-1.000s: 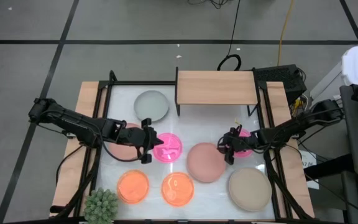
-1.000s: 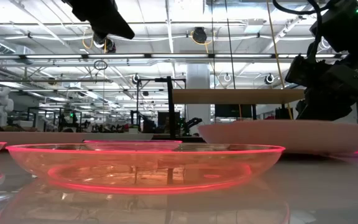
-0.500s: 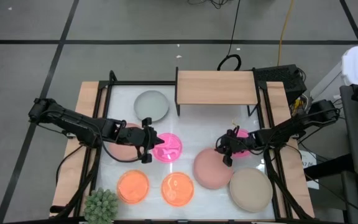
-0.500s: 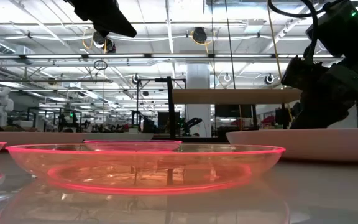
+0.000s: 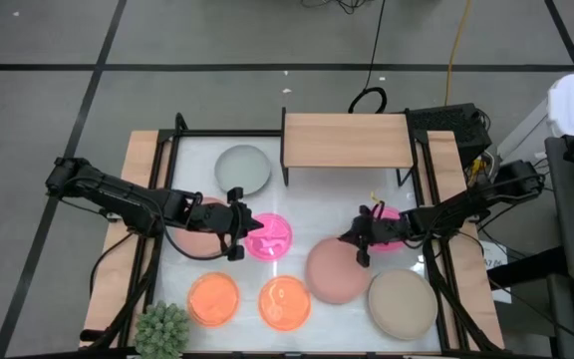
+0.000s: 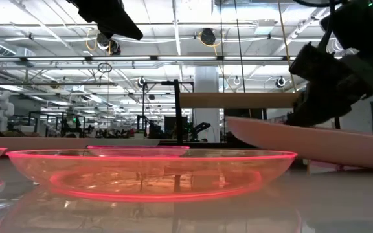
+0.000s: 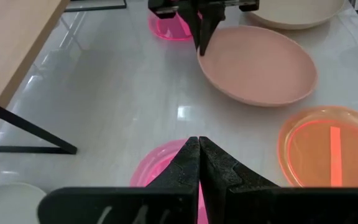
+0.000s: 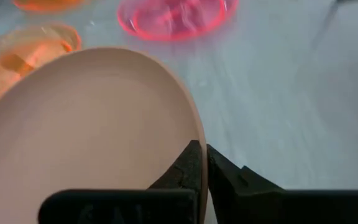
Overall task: Place and stack plates onto a shelf
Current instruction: Put the right dark pink plate on the shelf
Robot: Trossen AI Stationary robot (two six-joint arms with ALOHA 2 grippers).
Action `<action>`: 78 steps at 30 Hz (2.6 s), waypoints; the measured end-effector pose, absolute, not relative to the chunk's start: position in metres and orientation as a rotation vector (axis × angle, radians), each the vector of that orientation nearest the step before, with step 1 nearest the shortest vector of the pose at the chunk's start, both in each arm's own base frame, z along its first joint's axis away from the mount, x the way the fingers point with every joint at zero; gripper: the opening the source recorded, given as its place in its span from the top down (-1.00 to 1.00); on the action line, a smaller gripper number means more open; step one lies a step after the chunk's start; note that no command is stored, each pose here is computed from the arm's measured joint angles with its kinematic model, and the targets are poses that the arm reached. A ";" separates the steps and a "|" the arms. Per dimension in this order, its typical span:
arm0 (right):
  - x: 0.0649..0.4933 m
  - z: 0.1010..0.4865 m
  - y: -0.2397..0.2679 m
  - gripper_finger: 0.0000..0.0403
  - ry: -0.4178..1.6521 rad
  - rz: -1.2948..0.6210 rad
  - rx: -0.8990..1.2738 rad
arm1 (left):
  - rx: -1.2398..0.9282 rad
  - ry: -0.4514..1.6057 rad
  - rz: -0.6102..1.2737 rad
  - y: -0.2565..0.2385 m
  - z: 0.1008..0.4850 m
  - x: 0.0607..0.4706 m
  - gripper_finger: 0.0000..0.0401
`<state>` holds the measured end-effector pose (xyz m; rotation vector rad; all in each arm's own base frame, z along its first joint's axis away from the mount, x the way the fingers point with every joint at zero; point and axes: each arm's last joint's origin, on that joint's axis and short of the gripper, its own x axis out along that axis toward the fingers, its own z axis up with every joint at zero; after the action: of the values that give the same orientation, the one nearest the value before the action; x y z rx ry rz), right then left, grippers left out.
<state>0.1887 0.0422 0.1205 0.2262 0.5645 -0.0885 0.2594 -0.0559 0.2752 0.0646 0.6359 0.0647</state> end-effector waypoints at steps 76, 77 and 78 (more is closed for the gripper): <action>0.127 0.314 -0.193 1.00 0.558 -1.026 0.148 | 0.047 0.564 0.285 -0.019 0.281 0.268 0.98; 0.124 0.313 -0.194 1.00 0.571 -1.034 0.152 | 0.046 0.564 0.281 -0.019 0.281 0.268 0.98; 0.121 0.312 -0.195 1.00 0.584 -1.043 0.158 | 0.044 0.565 0.277 -0.019 0.281 0.268 0.98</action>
<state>0.1211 -0.1949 0.3124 0.1575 0.5837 -1.0431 0.2678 -0.0193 0.2808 0.0445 0.5649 0.2771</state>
